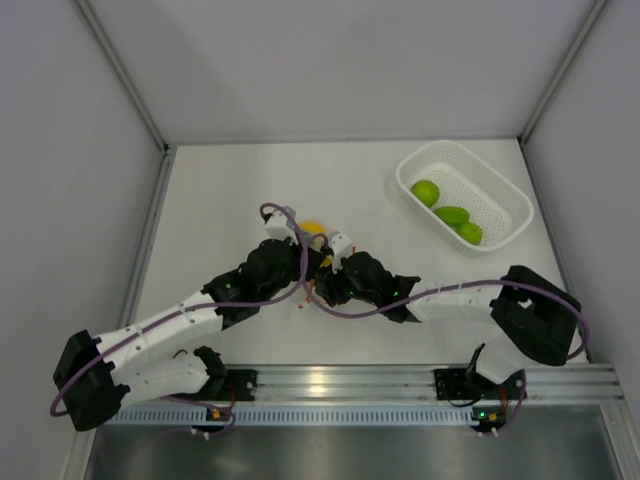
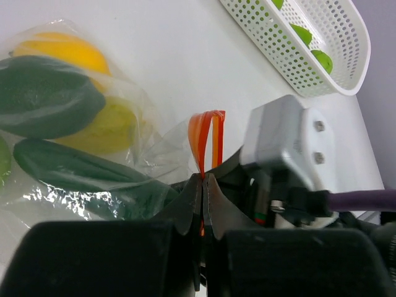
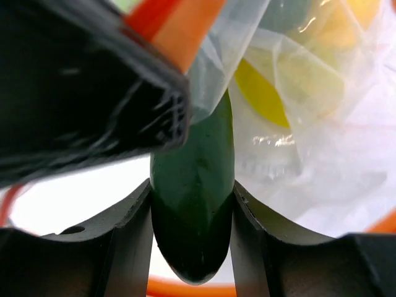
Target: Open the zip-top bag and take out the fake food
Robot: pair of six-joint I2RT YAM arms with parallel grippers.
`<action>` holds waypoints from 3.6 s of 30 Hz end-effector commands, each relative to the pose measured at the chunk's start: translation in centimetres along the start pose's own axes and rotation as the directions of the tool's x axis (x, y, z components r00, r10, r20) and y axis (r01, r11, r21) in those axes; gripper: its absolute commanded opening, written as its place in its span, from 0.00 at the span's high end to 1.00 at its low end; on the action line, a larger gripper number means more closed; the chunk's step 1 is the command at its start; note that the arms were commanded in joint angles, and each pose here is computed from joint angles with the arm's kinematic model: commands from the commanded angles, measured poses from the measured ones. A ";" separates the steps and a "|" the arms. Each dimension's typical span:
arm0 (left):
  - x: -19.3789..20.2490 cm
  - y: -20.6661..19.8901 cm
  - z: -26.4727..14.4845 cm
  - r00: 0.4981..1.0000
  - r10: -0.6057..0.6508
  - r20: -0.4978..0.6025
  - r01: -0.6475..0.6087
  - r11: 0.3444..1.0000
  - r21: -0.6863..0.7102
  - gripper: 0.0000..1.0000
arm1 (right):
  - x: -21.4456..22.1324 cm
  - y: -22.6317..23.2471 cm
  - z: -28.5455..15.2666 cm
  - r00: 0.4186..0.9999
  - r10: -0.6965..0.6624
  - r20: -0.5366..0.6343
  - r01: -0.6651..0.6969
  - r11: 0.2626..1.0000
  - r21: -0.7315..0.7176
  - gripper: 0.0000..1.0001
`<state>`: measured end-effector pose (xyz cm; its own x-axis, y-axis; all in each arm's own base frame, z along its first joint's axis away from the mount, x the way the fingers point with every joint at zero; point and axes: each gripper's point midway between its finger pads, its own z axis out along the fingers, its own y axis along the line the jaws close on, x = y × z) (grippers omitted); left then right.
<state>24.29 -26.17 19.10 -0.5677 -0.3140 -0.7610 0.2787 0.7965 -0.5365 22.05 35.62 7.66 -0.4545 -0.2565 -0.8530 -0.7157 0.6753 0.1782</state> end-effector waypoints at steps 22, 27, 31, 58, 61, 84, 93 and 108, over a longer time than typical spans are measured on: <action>-3.3 1.0 0.0 0.989 -0.011 0.150 0.022 0.997 -0.072 1.00 | -2.5 -1.0 -17.8 0.998 0.053 0.015 -0.053 0.998 0.041 0.67; -2.8 1.2 0.0 0.990 -0.010 0.139 0.020 0.997 -0.072 1.00 | -5.2 -6.0 -21.5 0.986 0.096 0.139 -0.133 0.947 0.291 0.67; -3.1 0.6 -0.4 0.991 -0.014 0.137 0.020 0.999 -0.042 1.00 | -8.6 -10.9 -23.1 0.969 0.133 0.210 -0.220 0.850 0.479 0.67; -1.5 -1.9 -3.2 0.998 -0.042 0.055 0.034 0.988 0.153 1.00 | -7.9 -39.3 -17.9 0.863 0.480 -0.155 -0.193 0.598 0.778 0.67; -1.8 -2.2 -3.4 0.997 -0.041 0.060 0.030 0.986 0.165 1.00 | -7.6 -39.9 -16.9 0.849 0.486 -0.207 -0.192 0.649 0.736 0.63; -4.1 -5.2 -2.3 0.990 -0.132 0.049 0.122 0.977 0.176 1.00 | -18.1 -32.4 -20.4 0.869 0.375 0.322 -0.486 0.768 0.418 0.02; -5.8 -7.0 -1.7 0.975 -0.205 0.087 0.182 0.958 0.222 1.00 | -18.2 -16.3 -13.3 0.854 0.430 0.293 -0.468 0.881 0.068 0.29; -7.4 -6.7 -1.2 0.906 -0.378 0.189 0.331 0.913 0.239 1.00 | -12.7 -3.2 -4.6 0.772 0.573 0.274 -0.602 0.798 0.027 0.60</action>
<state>25.15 -28.36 25.05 -0.5356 -0.5855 -0.6085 0.2178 0.6004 -0.7695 25.75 32.95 18.98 -0.6867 0.2202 -0.6928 -0.3634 0.7215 0.5895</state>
